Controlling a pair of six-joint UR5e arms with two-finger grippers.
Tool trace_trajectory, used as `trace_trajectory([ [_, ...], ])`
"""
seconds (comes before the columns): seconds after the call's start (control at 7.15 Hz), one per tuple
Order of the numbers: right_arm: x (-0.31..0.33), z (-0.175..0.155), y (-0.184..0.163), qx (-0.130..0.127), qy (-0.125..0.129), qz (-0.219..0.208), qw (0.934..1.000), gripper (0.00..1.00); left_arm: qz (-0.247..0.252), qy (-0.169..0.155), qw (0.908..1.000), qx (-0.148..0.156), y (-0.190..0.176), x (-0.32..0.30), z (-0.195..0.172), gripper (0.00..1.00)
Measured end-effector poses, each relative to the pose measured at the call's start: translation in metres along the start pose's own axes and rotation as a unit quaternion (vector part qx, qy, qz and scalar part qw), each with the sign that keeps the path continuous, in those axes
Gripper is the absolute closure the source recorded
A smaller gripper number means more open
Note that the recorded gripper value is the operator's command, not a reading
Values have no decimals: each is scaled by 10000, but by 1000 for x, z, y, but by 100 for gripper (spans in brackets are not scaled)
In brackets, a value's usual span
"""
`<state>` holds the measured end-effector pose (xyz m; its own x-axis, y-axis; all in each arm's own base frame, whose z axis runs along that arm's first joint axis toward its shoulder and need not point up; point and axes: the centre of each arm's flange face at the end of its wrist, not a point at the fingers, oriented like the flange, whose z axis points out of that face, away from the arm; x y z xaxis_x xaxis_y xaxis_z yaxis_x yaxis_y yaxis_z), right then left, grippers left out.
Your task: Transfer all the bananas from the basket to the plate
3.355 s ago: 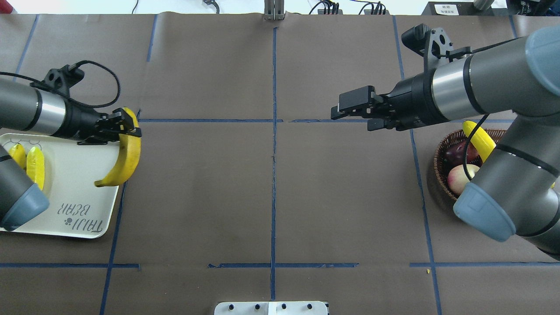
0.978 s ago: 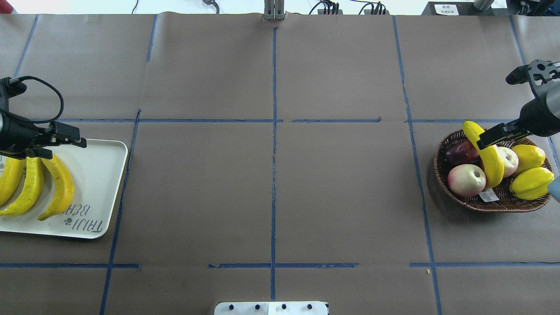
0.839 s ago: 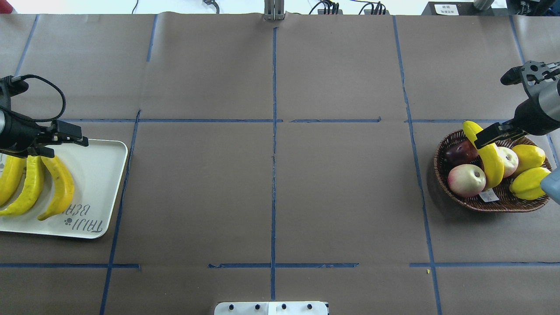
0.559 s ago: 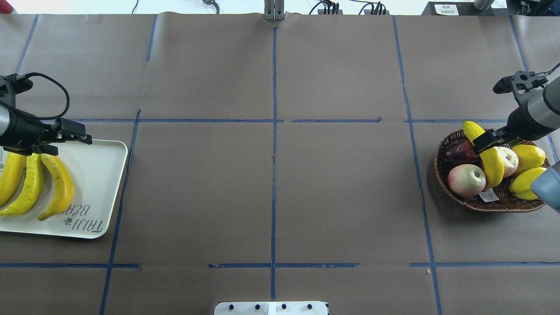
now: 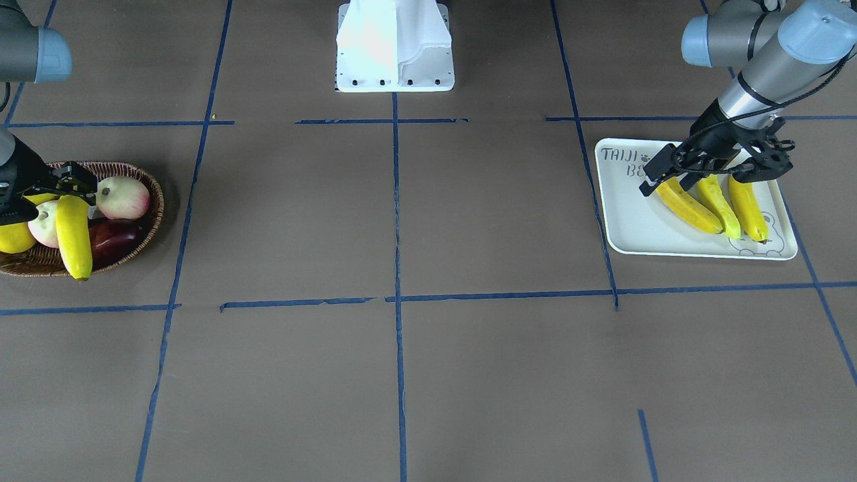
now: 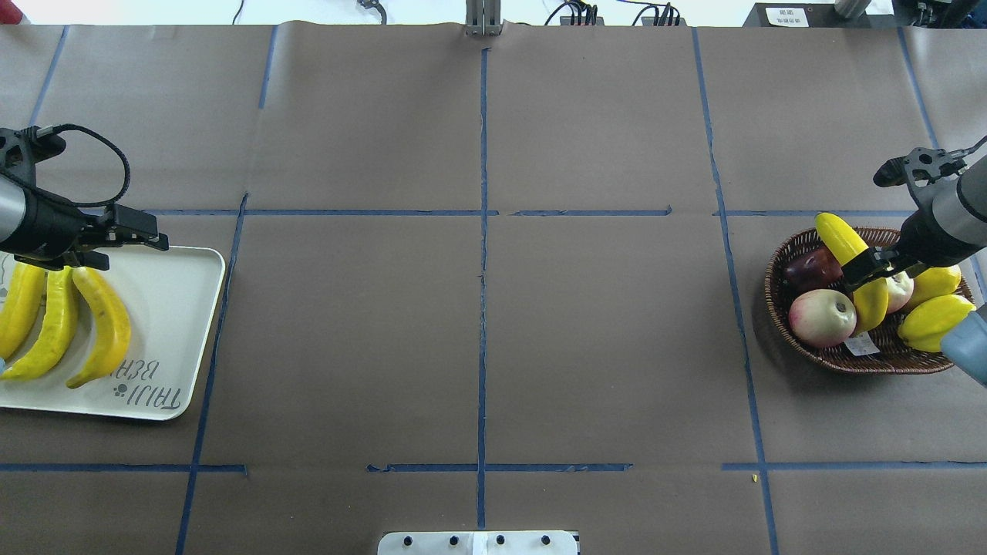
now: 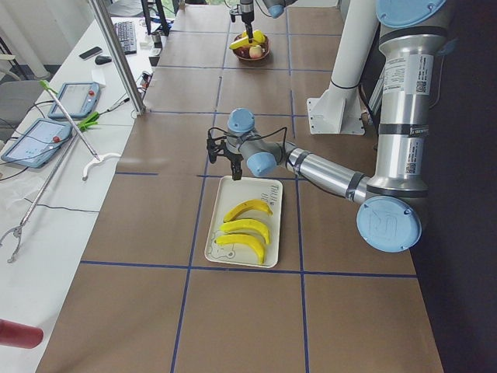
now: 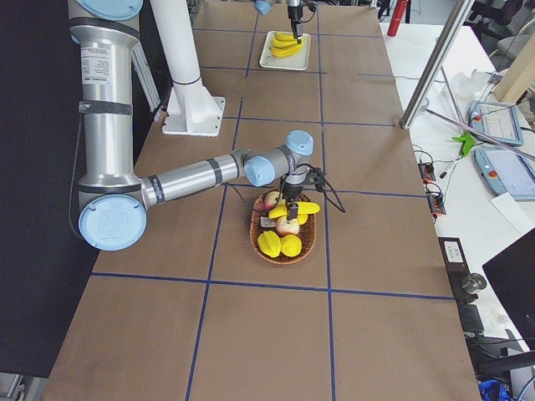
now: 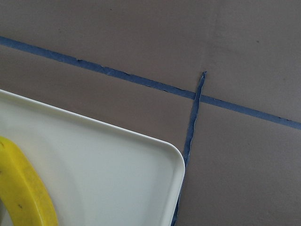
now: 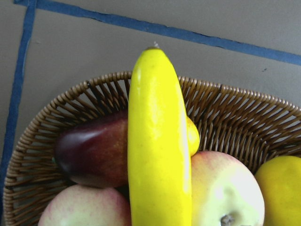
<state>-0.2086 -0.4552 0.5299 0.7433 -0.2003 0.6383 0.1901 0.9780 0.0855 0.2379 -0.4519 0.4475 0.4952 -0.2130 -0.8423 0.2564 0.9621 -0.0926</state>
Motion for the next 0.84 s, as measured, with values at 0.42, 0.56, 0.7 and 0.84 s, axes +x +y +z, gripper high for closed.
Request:
trace_trajectory([
  [0.42, -9, 9, 5, -110, -13, -80, 9999, 77, 13, 19, 10000, 6, -1, 3, 0, 1],
  [0.56, -8, 10, 6, -119, -7, -76, 9999, 92, 15, 25, 10000, 9, -1, 3, -1, 1],
  [0.7, -6, 10, 8, -124, 7, -67, 9999, 99, 15, 31, 10000, 10, -1, 4, -1, 1],
  [0.84, -4, 11, 10, -130, 15, -62, 9999, 100, 14, 32, 10000, 11, -1, 4, -1, 1],
])
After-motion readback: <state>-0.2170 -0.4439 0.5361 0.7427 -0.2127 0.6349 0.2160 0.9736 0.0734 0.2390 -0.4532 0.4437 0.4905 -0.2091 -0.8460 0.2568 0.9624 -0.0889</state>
